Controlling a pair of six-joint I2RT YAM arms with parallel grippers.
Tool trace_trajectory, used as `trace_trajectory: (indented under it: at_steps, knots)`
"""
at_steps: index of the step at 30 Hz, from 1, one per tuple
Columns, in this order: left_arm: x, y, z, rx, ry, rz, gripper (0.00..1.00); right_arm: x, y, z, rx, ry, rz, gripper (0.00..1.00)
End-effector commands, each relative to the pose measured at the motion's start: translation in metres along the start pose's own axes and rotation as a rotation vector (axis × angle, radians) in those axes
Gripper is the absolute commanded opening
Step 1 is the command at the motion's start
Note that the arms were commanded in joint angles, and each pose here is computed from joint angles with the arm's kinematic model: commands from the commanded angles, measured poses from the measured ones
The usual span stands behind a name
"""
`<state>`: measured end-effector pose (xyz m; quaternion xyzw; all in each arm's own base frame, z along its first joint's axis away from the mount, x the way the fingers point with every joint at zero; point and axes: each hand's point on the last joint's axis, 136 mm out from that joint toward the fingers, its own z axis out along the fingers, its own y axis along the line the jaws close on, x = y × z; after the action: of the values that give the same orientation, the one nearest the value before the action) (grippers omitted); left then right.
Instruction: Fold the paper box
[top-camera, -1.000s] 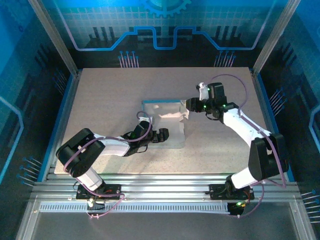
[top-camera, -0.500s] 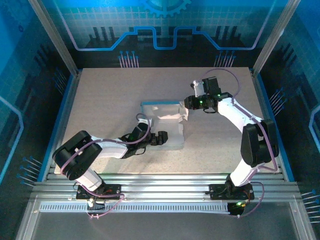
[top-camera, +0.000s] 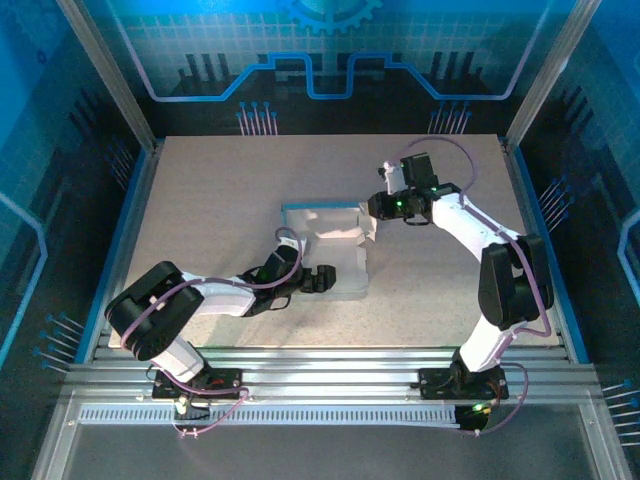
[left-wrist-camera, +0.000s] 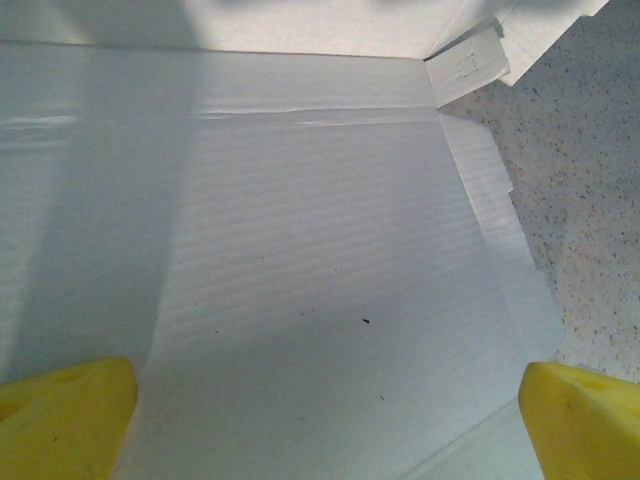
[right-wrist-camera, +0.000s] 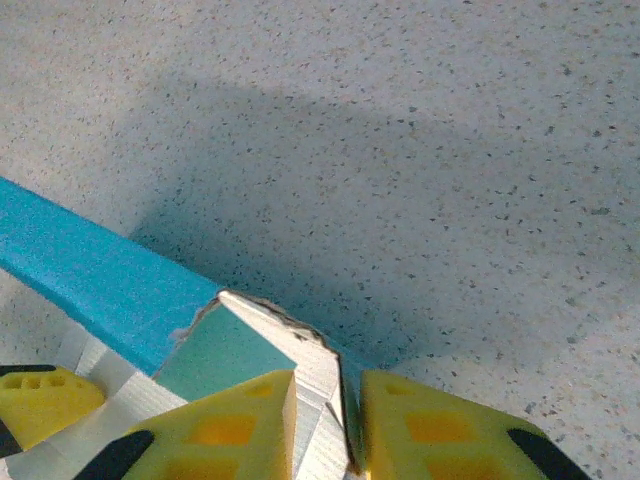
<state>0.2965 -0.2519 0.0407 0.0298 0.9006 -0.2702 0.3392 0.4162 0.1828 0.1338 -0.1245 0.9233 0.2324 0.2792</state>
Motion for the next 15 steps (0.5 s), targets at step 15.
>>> trace_trajectory:
  at_steps: [15]
  knots:
    - [0.018, 0.001, 0.000, -0.029, 0.101, -0.060, 0.99, 0.021, 0.011, 0.000, 0.001, 0.012, -0.065, 0.12]
